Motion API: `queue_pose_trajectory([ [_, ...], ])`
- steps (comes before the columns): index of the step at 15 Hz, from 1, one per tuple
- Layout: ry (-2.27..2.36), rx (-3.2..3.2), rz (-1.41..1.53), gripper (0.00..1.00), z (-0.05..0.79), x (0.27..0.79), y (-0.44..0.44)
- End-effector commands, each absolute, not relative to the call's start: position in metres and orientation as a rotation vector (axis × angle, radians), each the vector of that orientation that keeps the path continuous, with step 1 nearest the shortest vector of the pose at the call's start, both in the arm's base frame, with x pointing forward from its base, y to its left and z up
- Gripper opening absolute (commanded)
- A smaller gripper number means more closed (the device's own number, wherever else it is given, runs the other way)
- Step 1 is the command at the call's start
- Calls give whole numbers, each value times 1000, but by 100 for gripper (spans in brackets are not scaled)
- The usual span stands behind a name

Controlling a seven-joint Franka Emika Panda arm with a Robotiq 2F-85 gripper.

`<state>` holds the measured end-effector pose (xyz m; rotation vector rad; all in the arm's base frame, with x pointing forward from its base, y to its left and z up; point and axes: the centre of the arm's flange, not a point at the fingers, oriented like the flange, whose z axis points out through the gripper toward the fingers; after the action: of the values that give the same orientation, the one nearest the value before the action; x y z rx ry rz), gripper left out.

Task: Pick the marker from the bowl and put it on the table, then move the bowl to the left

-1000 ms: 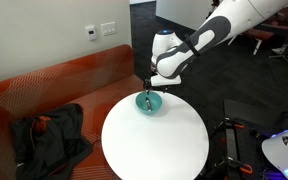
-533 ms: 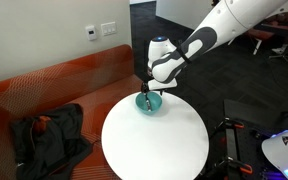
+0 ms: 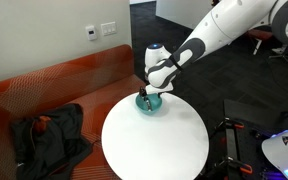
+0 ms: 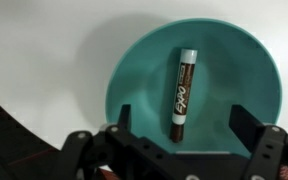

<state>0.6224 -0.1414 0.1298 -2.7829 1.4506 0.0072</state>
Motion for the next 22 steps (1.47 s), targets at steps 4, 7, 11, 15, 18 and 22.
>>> queue_pose_trajectory([
  [4, 1468, -2775, -20, 100, 109, 645, -149],
  [7, 1473, -2781, -14, 100, 101, 651, -151],
  [11, 1478, -2790, -1, 100, 90, 657, -153],
  [15, 1478, -2795, 12, 100, 81, 661, -154],
  [18, 1478, -2801, 25, 100, 75, 662, -154],
  [22, 1478, -2804, 31, 59, 71, 663, -153],
])
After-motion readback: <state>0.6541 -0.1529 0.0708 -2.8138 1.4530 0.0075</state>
